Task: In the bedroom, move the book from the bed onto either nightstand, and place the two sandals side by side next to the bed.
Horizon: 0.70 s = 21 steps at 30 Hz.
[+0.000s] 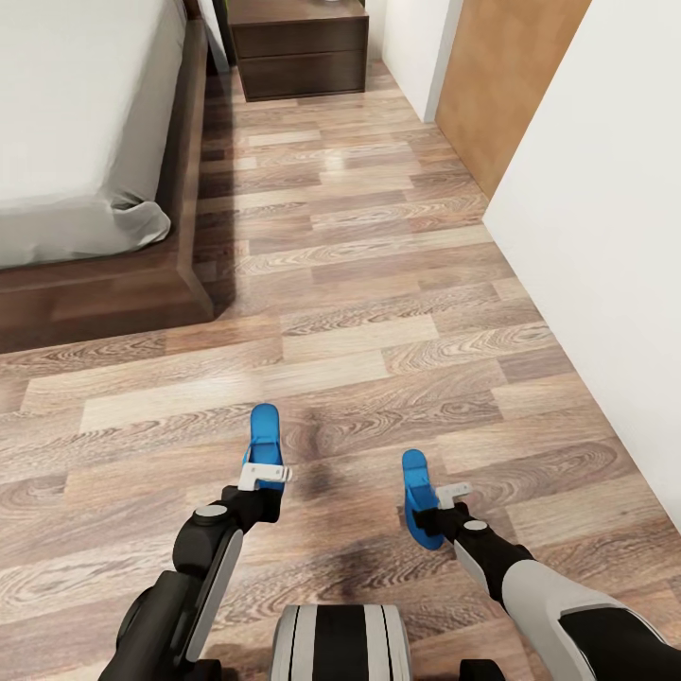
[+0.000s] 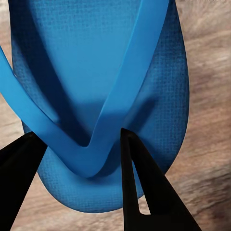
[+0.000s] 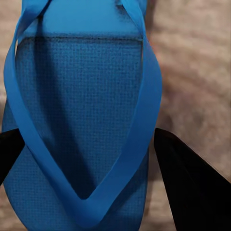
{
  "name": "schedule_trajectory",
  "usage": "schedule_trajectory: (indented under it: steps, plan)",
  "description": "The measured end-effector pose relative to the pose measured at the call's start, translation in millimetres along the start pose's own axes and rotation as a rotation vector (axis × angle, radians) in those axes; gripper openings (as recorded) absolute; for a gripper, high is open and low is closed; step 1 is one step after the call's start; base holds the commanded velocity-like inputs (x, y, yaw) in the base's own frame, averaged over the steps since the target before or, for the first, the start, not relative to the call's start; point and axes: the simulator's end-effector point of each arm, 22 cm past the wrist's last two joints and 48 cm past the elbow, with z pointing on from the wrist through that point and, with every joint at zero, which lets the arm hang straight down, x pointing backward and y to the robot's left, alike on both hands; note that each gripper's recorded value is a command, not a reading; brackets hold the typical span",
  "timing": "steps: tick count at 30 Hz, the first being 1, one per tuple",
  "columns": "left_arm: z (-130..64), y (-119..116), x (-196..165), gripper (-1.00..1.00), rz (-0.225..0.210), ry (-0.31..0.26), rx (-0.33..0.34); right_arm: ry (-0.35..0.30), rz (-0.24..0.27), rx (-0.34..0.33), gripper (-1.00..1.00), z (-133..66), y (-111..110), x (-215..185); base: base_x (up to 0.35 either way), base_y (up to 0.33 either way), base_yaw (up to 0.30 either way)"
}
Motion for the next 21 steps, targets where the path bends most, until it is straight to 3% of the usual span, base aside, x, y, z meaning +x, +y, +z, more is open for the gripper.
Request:
schedule_trajectory:
  steps: [21]
  plan:
    - [0.0,0.0,-0.2,-1.00,0.000,0.000,0.000,0.001,0.004,0.004,-1.00,0.0,-1.0,0.4,0.000,0.000,0.000]
